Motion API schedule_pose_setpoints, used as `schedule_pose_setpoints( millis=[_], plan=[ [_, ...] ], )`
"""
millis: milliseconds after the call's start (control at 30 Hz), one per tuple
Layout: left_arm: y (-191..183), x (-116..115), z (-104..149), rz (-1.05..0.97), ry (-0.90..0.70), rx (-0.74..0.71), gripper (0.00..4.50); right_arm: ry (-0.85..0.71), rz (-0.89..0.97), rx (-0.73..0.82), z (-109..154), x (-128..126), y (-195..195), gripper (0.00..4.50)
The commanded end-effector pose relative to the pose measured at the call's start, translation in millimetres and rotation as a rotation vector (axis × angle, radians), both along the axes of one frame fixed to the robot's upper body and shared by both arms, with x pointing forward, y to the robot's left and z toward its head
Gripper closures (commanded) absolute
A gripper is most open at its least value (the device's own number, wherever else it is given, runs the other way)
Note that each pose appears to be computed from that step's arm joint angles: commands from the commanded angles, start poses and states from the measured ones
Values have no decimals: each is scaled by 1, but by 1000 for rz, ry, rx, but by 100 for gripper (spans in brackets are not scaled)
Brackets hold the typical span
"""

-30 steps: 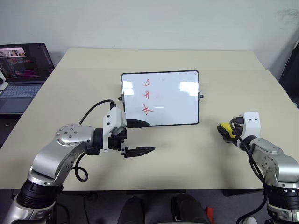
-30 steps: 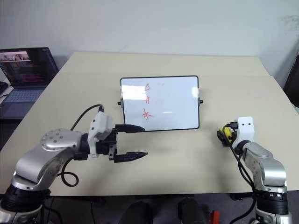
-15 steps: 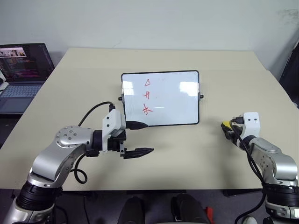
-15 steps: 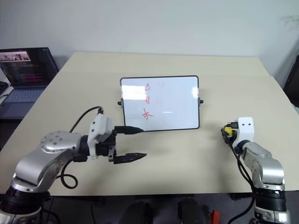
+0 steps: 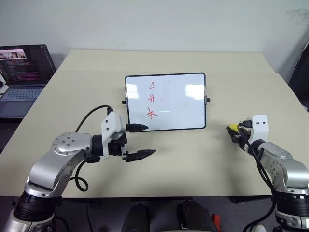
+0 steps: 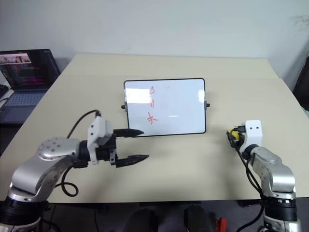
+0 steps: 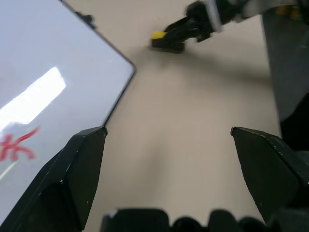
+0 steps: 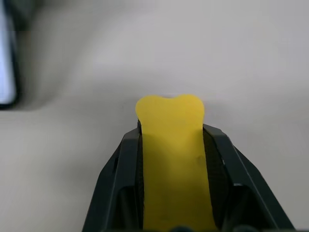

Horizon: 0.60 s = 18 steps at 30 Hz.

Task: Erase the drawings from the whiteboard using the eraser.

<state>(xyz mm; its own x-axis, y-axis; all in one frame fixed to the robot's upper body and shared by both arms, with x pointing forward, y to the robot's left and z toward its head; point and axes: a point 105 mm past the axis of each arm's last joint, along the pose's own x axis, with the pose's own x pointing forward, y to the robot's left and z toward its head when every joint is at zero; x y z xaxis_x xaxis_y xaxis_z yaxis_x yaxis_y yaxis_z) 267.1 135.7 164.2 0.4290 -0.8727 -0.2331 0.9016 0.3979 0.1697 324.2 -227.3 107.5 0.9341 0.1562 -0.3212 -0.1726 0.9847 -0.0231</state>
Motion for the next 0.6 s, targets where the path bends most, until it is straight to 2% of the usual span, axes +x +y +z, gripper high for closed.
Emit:
schedule_pose_setpoints(
  millis=[33, 133, 200, 433, 600],
  plan=[
    [10, 7, 15, 146, -73, -49, 0, -128, 184, -10, 43, -16, 43, 322],
    [23, 12, 18, 251, -98, -48, 0, -195, 328, -23, 67, -23, 86, 322],
    [33, 17, 25, 311, -114, -62, 0, -240, 410, -53, 79, -18, 113, 322],
    [63, 26, 35, 415, -143, -6, 0, -386, 519, -207, 111, 32, 173, 322],
    [68, 25, 36, 411, -120, 16, 0, -450, 535, -233, 127, 61, 197, 322]
  ],
)
